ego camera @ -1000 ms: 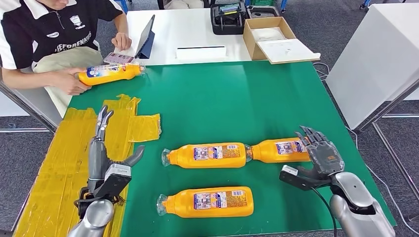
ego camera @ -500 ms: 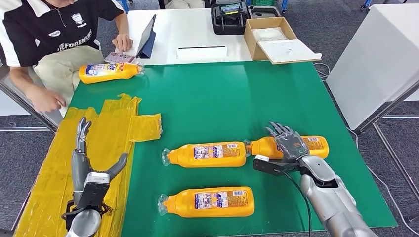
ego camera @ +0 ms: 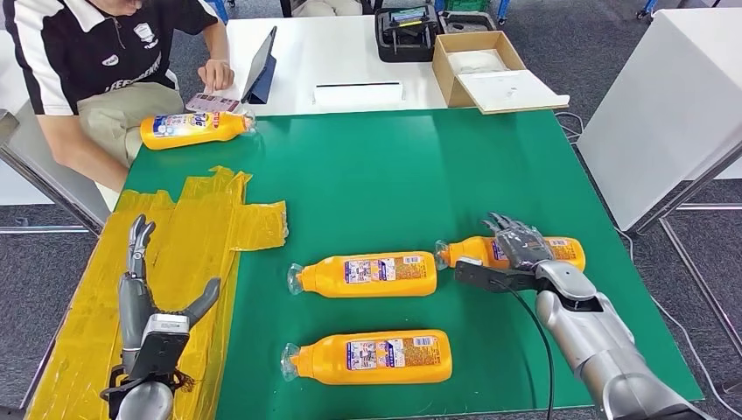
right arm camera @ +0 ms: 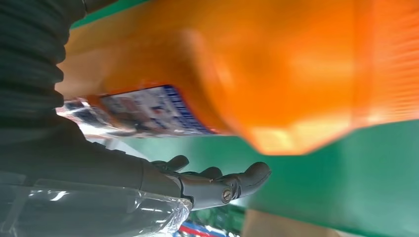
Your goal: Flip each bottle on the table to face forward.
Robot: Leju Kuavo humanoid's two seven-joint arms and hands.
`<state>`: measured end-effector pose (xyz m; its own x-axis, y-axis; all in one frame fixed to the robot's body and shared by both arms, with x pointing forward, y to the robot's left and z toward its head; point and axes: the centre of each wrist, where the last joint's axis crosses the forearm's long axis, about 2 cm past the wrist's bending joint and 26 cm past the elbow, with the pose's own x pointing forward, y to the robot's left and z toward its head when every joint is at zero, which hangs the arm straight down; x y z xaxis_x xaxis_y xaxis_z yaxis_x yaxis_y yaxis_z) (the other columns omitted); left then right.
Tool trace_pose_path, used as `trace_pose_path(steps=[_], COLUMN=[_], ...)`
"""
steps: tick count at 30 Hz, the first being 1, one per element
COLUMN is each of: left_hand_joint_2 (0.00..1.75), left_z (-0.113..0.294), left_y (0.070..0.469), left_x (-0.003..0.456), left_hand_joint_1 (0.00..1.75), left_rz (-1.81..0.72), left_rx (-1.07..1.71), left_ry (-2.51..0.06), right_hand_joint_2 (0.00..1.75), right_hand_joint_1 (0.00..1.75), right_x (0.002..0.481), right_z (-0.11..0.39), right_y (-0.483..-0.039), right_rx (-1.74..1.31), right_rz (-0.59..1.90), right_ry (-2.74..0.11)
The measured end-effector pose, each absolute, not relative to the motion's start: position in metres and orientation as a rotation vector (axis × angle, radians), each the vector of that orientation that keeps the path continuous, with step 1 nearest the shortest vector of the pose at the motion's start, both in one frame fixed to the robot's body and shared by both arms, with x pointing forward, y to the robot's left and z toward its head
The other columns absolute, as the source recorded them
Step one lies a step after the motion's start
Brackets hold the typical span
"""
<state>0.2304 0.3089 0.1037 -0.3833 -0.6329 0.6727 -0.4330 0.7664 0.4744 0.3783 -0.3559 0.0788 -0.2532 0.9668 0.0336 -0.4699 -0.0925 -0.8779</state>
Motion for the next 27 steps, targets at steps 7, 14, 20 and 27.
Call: trace_pose_path(steps=[7, 14, 20, 27], left_hand_joint_2=[1.75, 1.75, 1.75, 1.75], left_z=[0.104, 0.104, 0.103, 0.105], left_y=[0.306, 0.304, 0.303, 0.299], left_x=[0.236, 0.24, 0.245, 0.254], left_hand_joint_1=[0.0, 0.0, 0.0, 0.0], left_rz=[-0.253, -0.248, -0.245, -0.235], left_rx=[0.812, 0.81, 0.805, 0.798], left_ry=[-2.033, -2.02, -2.006, -2.009], right_hand_joint_2=[1.75, 1.75, 1.75, 1.75], right_hand_joint_1=[0.0, 0.0, 0.0, 0.0], right_x=[0.378, 0.377, 0.373, 0.359], right_z=[0.086, 0.094, 0.116, 0.111], right_y=[-0.389, -0.409, -0.449, -0.469], right_rx=[-0.673, -0.61, -0.648, -0.656], right_rz=[1.569, 1.531, 1.492, 1.485], right_ry=[-0.916, -0.878, -0.833, -0.754])
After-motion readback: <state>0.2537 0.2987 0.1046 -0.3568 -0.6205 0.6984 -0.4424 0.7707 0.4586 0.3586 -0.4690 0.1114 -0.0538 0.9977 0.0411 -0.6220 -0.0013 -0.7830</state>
